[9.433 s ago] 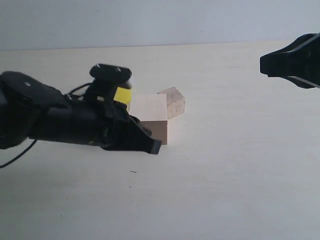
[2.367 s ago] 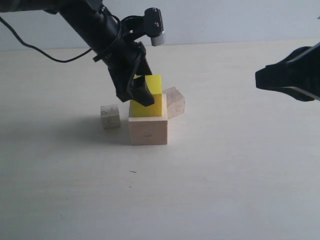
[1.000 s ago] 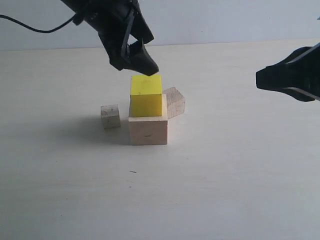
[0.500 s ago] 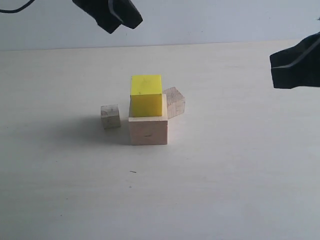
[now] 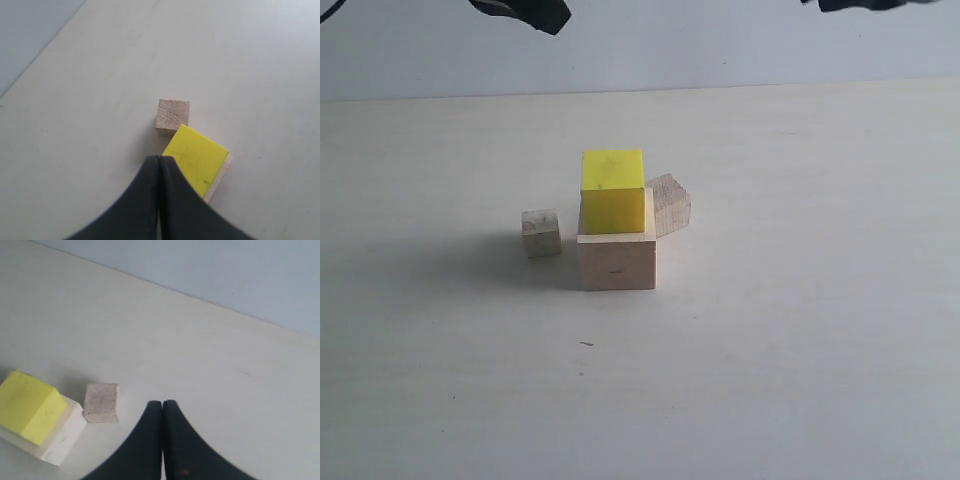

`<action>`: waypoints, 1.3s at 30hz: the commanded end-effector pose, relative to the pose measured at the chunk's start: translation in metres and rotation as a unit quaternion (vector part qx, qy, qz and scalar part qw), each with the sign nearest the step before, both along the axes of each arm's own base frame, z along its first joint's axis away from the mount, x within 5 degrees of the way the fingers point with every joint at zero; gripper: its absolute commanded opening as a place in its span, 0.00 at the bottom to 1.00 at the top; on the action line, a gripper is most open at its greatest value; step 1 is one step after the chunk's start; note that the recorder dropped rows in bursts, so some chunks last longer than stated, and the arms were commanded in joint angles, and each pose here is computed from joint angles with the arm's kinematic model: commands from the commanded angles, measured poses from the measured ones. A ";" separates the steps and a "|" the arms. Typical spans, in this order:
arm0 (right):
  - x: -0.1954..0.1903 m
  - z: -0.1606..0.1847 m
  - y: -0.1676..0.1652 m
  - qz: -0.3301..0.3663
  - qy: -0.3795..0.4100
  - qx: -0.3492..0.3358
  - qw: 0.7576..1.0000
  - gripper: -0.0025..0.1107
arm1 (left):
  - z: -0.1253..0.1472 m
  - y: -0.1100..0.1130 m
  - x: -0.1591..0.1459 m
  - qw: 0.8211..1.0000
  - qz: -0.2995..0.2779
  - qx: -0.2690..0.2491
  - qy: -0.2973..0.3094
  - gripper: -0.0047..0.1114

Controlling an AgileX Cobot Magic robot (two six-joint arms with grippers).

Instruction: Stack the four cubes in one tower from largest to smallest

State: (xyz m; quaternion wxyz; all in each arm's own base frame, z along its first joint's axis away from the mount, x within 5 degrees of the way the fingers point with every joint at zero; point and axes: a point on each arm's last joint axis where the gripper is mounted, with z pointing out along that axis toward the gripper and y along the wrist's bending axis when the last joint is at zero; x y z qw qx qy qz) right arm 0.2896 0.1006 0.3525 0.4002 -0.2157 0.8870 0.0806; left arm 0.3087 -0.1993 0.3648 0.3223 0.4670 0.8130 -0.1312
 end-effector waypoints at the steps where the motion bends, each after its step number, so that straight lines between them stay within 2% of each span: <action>1: 0.045 0.002 -0.001 0.058 0.061 -0.078 0.993 0.02 | 0.012 0.006 -0.007 1.000 0.010 -0.008 -0.003 0.04; 4: 0.071 -0.011 0.004 0.138 0.108 -0.130 0.976 0.02 | 0.017 0.008 -0.014 1.000 0.013 -0.011 0.010 0.04; 7: 0.090 -0.035 0.013 0.261 0.143 -0.171 0.939 0.02 | 0.021 0.011 -0.019 0.999 0.024 -0.015 0.025 0.04; 11: 0.108 -0.062 0.025 0.394 0.104 -0.196 0.892 0.02 | 0.026 0.015 -0.027 0.999 0.029 -0.016 0.035 0.04; 13: 0.115 -0.074 0.029 0.422 0.093 -0.201 0.879 0.02 | 0.030 0.016 -0.029 0.999 0.036 -0.018 0.034 0.04; 16: 0.131 -0.090 0.036 0.392 0.064 -0.176 0.901 0.02 | 0.034 0.019 -0.034 0.999 0.036 -0.018 0.033 0.04; 21: 0.148 -0.108 0.039 0.322 0.063 -0.146 0.933 0.02 | 0.035 0.022 -0.040 0.998 0.030 -0.004 0.047 0.04; 27: 0.152 -0.119 0.041 0.316 0.070 -0.131 0.937 0.02 | 0.035 0.023 -0.040 0.998 0.029 -0.002 0.049 0.04; 29: 0.153 -0.123 0.042 0.317 0.076 -0.128 0.937 0.06 | 0.035 0.023 -0.040 0.998 0.029 -0.002 0.049 0.04; 33: 0.155 -0.132 0.042 0.318 0.085 -0.128 0.935 0.20 | 0.035 0.023 -0.040 0.998 0.029 -0.002 0.049 0.04; 39: 0.158 -0.147 0.042 0.320 0.099 -0.137 0.932 0.54 | 0.034 0.023 -0.041 0.998 0.028 0.000 0.052 0.04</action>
